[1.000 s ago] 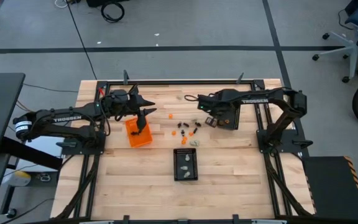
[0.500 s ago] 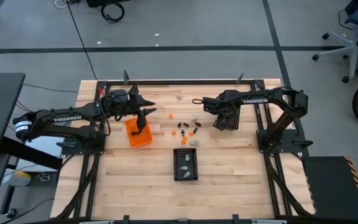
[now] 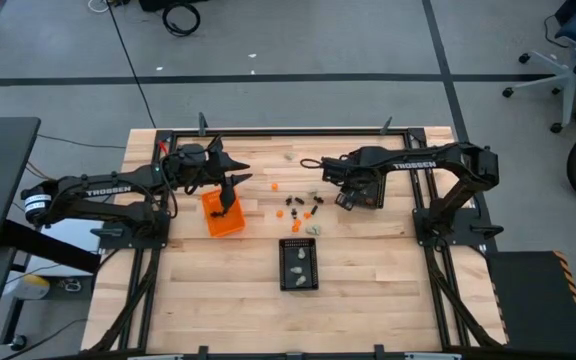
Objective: Sort Halloween decoration
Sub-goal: Put the black skeleton toy into the orange bin
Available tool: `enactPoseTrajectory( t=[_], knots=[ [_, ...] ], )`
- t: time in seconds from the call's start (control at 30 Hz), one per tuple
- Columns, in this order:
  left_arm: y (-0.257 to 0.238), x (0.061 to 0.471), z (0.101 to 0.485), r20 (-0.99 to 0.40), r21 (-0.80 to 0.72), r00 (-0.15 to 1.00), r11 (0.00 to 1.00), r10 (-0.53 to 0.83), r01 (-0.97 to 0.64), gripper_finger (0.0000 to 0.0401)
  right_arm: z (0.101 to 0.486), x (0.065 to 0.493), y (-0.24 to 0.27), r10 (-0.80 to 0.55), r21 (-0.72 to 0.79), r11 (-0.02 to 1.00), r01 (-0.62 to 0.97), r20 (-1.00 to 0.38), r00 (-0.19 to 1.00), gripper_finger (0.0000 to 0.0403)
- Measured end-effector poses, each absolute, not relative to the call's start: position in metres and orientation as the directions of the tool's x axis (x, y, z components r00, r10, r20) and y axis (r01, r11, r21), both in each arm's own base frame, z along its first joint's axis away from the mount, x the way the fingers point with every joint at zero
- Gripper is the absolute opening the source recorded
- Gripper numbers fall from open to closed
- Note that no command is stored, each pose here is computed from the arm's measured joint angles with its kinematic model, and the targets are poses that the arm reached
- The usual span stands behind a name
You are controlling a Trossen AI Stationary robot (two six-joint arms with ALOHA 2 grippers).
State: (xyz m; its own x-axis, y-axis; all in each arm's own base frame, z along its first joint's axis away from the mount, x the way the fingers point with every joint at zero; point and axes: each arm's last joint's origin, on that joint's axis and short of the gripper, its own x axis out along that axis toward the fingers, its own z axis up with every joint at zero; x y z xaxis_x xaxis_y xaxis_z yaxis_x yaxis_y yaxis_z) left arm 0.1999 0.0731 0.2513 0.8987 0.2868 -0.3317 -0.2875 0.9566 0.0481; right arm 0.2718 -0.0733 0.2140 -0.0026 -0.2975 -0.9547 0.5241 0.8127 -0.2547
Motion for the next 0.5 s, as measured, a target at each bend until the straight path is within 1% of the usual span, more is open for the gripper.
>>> enactPoseTrajectory(
  t=[0.17,0.3,0.43,0.5],
  knots=[
    [0.073,0.2,0.251,-0.331,0.048,0.899,0.957,0.287,-0.288,0.0132,0.21,0.294,-0.057,-0.3,-0.214,0.886,0.412,-0.941,0.158,0.016],
    [0.073,0.2,0.252,-0.328,0.048,0.9,0.956,0.287,-0.288,0.0132,0.203,0.307,-0.053,-0.28,-0.165,0.908,0.386,-0.923,0.264,0.016],
    [0.073,0.2,0.252,-0.319,0.049,0.903,0.956,0.288,-0.288,0.0132,0.195,0.315,-0.058,-0.273,-0.148,0.911,0.386,-0.916,0.295,0.016],
    [0.073,0.201,0.253,-0.316,0.049,0.904,0.956,0.288,-0.288,0.0132,0.185,0.32,-0.062,-0.26,-0.141,0.915,0.378,-0.923,0.284,0.016]
  ],
)
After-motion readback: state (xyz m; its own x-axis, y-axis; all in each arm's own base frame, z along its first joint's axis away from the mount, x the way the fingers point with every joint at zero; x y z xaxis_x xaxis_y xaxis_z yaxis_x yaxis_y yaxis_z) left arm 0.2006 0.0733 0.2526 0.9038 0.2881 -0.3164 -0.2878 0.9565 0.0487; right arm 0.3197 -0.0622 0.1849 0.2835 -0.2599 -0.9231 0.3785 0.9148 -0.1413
